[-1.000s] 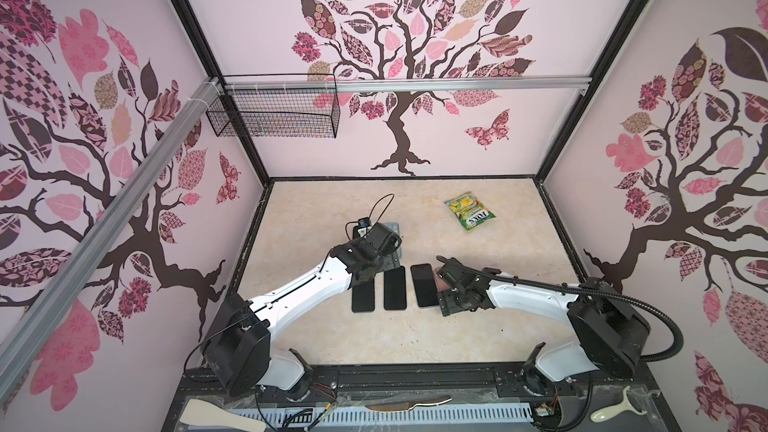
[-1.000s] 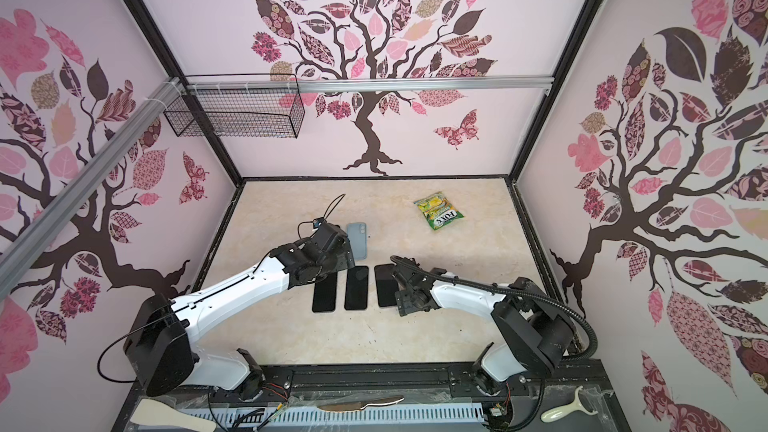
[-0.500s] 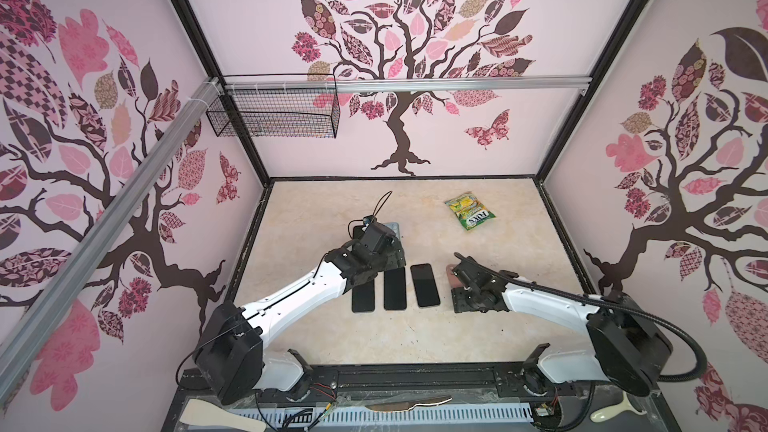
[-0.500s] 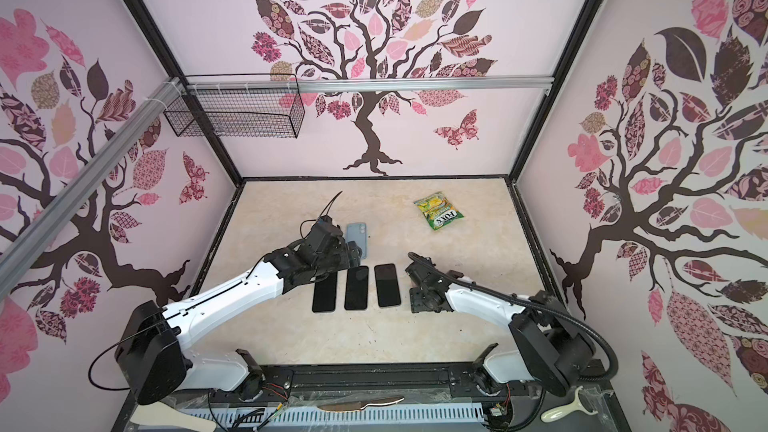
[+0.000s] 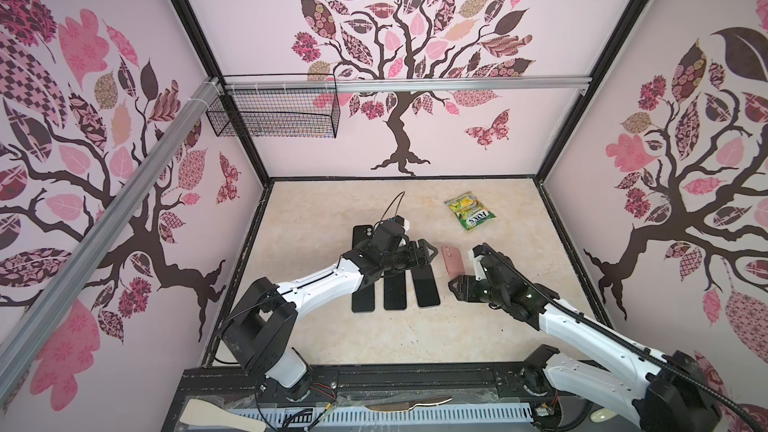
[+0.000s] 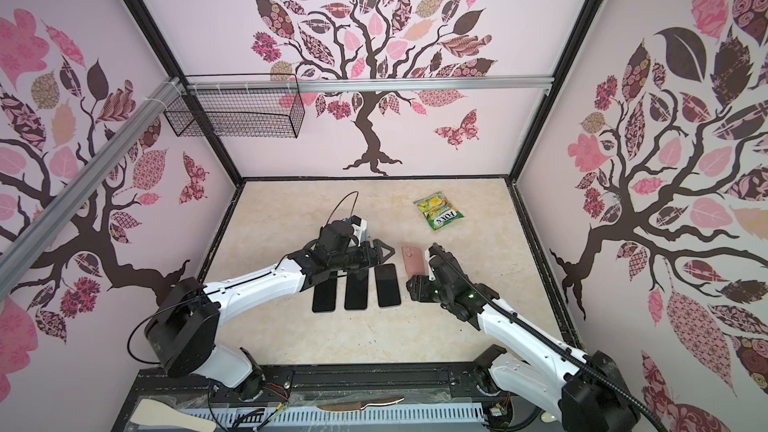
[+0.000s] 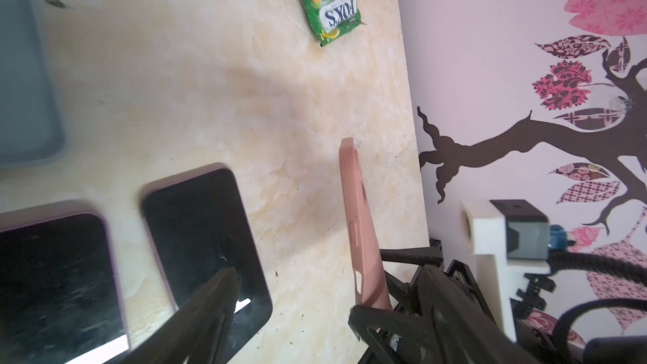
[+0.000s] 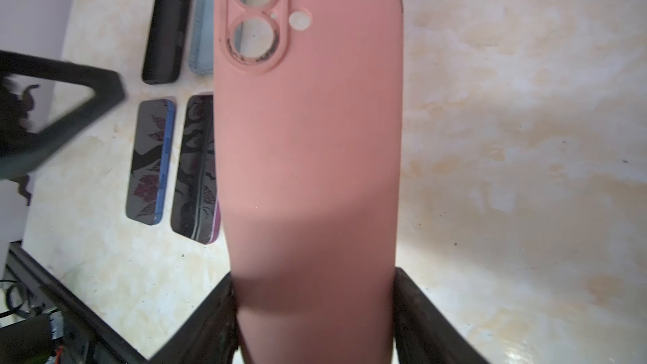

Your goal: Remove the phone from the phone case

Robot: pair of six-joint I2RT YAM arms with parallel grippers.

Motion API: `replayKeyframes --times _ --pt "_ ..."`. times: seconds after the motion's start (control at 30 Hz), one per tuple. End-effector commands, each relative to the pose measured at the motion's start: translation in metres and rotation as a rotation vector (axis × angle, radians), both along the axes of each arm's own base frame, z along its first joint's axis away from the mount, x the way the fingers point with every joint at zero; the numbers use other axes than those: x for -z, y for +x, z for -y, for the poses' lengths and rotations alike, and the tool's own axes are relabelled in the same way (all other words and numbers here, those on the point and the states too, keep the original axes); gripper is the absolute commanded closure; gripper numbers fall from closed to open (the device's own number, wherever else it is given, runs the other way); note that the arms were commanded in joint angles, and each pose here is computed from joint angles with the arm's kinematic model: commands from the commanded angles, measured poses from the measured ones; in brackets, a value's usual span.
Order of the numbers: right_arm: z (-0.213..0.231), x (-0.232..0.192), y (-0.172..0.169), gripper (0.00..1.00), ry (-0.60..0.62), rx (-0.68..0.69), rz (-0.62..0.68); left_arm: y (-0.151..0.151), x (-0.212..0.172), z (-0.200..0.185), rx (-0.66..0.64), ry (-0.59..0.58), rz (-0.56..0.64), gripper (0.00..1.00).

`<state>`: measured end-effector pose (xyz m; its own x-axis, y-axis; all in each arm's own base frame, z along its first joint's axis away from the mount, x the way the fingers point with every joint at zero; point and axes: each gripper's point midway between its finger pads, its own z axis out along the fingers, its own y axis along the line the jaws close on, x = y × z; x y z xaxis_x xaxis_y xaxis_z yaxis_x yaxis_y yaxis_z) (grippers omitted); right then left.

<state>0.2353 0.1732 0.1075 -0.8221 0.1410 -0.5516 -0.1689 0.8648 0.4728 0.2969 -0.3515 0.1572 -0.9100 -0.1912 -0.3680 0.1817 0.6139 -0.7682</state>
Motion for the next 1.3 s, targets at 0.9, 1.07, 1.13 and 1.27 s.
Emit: replayKeyframes --times 0.9,1.07,1.13,1.27 --pt "-0.012 -0.143 0.006 0.00 0.233 -0.066 0.396 -0.011 -0.112 0.013 0.244 -0.322 0.264 1.00" --pt "-0.029 -0.199 0.001 0.00 0.350 -0.178 0.486 -0.034 -0.146 -0.001 0.386 -0.410 0.348 1.00" --pt "-0.038 -0.221 -0.003 0.00 0.425 -0.244 0.502 -0.044 -0.157 -0.005 0.433 -0.443 0.385 1.00" --pt "-0.041 -0.246 -0.001 0.04 0.549 -0.295 0.490 -0.060 -0.174 -0.010 0.489 -0.482 0.448 1.00"
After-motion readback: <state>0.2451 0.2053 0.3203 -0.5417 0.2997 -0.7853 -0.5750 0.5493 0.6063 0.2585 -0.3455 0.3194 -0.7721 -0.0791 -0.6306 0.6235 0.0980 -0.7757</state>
